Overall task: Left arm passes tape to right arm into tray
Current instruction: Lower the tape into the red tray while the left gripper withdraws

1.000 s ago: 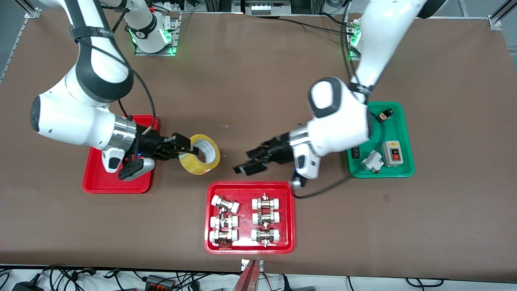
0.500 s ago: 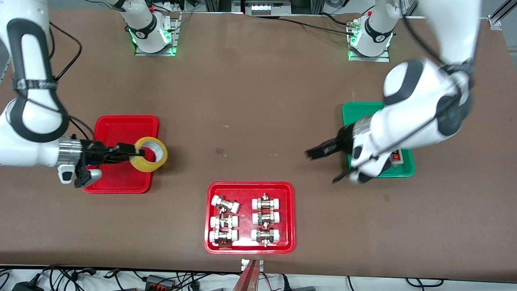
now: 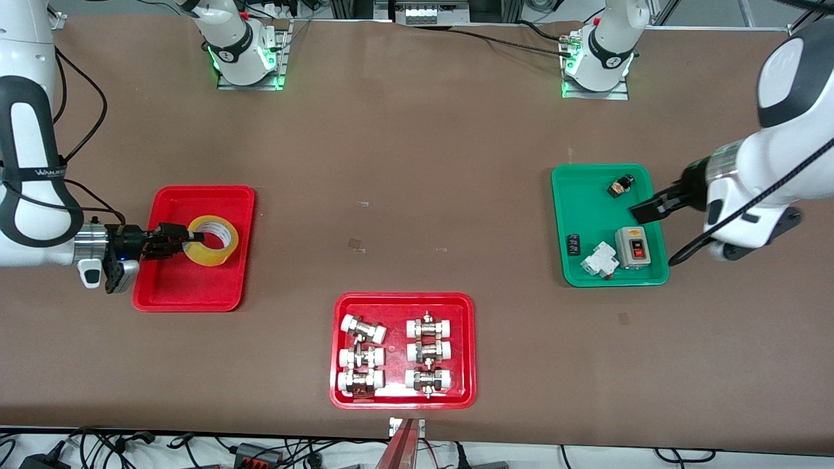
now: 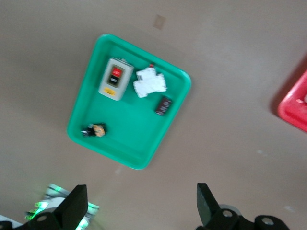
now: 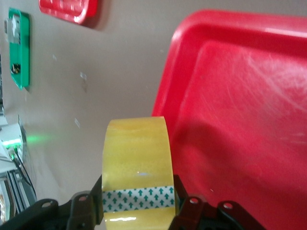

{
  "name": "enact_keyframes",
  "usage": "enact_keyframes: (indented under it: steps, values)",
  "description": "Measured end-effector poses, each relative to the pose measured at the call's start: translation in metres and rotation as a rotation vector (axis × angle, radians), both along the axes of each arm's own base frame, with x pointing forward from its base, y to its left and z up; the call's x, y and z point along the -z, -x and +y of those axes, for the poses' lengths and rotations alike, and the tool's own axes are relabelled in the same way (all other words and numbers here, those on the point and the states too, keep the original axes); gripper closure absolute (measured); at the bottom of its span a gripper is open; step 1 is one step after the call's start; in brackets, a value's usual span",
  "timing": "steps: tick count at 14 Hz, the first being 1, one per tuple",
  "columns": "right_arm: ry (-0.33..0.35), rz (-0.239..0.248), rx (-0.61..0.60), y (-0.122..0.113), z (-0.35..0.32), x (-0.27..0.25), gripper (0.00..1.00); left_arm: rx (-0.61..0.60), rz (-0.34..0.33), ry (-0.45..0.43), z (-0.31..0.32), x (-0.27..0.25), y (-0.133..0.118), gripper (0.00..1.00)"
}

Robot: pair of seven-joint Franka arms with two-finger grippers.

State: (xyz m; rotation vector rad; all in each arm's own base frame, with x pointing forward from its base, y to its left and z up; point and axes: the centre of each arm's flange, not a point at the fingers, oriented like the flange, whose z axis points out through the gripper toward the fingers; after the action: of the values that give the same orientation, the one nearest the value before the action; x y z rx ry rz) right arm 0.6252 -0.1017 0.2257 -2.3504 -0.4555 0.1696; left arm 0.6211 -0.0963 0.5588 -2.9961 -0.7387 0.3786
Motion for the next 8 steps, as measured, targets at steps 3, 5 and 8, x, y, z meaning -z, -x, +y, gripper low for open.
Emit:
enact_keyframes:
  steps: [3,5,8]
  values:
    - [0.047,-0.026,-0.076,0.003,-0.004,0.019,0.45,0.078,0.002,-0.019,-0.021,0.011,0.021,0.0]
    - [0.084,-0.04,-0.099,0.002,-0.006,0.022,0.39,0.11,-0.052,-0.037,-0.034,0.028,0.048,0.0]
    - [0.157,-0.085,-0.146,0.002,-0.007,0.03,0.17,0.22,-0.108,-0.047,-0.019,0.036,0.081,0.0]
